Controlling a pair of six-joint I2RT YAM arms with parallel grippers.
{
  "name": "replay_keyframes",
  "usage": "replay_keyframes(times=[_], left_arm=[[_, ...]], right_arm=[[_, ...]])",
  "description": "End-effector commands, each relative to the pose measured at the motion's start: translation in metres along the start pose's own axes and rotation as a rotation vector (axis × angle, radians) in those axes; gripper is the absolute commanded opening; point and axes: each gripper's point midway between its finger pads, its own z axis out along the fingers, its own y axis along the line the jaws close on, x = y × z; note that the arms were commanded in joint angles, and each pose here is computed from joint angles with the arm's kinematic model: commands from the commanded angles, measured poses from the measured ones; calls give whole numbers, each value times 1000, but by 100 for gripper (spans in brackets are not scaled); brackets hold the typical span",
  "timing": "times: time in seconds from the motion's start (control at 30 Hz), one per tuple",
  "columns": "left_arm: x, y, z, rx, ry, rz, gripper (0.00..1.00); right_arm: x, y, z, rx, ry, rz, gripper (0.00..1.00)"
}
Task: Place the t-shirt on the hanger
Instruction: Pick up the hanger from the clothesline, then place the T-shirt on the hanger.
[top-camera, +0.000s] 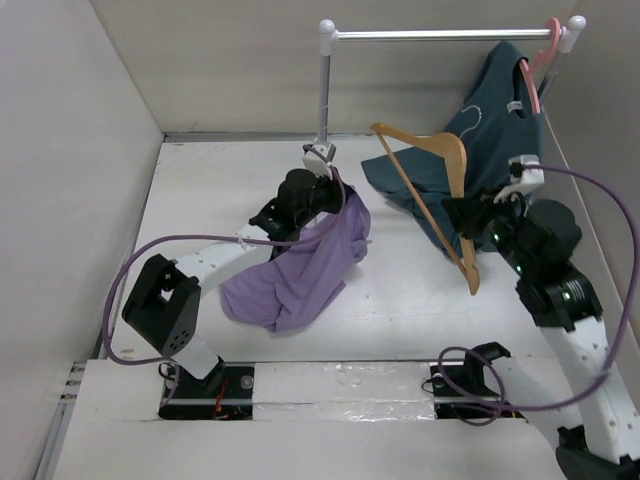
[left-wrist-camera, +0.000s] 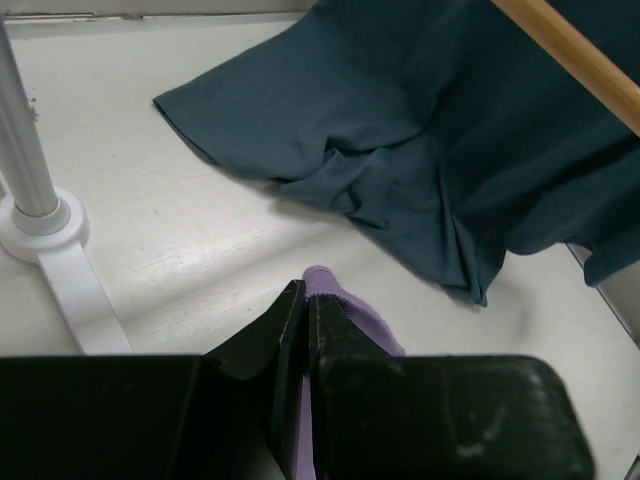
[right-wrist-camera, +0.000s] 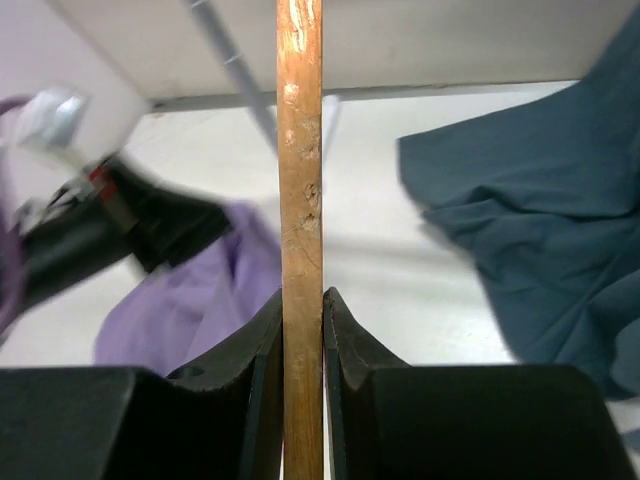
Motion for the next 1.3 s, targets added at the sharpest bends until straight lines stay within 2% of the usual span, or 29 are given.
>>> replay_keyframes(times=[0.0,0.07,0.17,0.3,0.67,0.93,1.13,1.27], left_arm=[[-43,-12,3,64,-85,-23,0],[-47,-5,8,54,-78,-25,0],[-55,3,9,42,-91,-31,0],[-63,4,7,24,-96,-25,0],[-84,-6,-2,34,-126,-18,0],[-95,17,-2,-46,-149,2,0],[-108,10,-8,-14,-169,0,0],[-104,8,-11,3,-160,-11,0]], right_arm=[[-1,23,-47,-93,-21,20,0],[8,32,-66,-149,-7,45,0],[40,43,-74,-230,98,80,0],[58,45,-81,-260,148,103,0],[70,51,-88,-310,187,105,0],[32,48,-119,-255,113,39,0],[51,51,-116,-290,160,68,0],[57,54,-105,-314,171,84,0]])
